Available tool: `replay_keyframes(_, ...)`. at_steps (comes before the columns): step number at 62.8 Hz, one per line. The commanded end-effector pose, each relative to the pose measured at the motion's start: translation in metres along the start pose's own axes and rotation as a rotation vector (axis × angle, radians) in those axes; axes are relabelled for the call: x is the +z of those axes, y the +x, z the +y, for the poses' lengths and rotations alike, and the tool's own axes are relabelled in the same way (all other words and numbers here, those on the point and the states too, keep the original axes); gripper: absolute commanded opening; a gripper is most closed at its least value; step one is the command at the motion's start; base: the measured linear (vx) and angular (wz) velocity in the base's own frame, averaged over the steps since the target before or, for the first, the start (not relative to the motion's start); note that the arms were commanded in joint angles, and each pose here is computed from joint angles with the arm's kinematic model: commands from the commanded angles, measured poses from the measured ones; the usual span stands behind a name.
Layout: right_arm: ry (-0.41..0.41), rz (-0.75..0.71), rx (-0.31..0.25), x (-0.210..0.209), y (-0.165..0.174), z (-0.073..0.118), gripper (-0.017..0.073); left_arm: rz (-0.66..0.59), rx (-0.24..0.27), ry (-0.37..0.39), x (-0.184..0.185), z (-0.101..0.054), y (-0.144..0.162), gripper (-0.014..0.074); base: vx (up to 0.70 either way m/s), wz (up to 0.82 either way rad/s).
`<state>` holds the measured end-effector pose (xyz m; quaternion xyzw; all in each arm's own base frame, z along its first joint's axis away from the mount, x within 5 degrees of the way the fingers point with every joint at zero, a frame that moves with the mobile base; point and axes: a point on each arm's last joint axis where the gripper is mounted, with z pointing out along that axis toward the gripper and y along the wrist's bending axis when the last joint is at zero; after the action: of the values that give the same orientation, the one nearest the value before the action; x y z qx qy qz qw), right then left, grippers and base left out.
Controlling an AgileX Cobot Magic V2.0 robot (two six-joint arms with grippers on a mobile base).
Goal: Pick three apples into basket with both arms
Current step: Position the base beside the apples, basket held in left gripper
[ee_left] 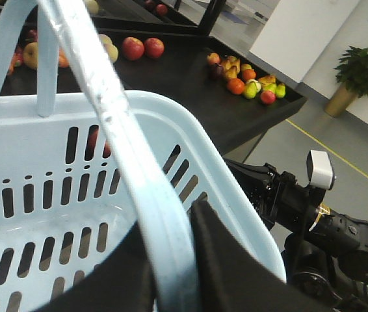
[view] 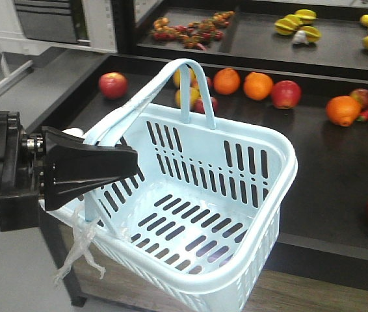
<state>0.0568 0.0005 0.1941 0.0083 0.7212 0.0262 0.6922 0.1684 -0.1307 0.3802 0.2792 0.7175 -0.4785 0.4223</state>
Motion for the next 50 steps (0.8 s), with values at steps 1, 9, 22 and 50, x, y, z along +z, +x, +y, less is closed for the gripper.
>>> replay_keyframes(1, -0.015, -0.068, -0.013, -0.0003, -0.0025, 0.0014, -0.0004, -0.042, 0.027, -0.002, -0.0063, -0.0094, -0.0101, -0.0007, 0.07, -0.43)
replay_keyframes(9, -0.015, -0.068, -0.013, -0.0003, -0.0025, 0.0014, -0.0004, -0.042, 0.027, -0.002, -0.0063, -0.0094, -0.0101, -0.0007, 0.06, -0.41)
replay_keyframes(22, -0.015, -0.068, -0.013, -0.0003, -0.0025, 0.0014, -0.0004, -0.042, 0.027, -0.002, -0.0063, -0.0094, -0.0101, -0.0007, 0.06, -0.34)
replay_keyframes(50, -0.015, -0.068, -0.013, -0.0003, -0.0025, 0.0014, -0.0004, -0.042, 0.027, -0.002, -0.0063, -0.0094, -0.0101, -0.0007, 0.06, -0.27)
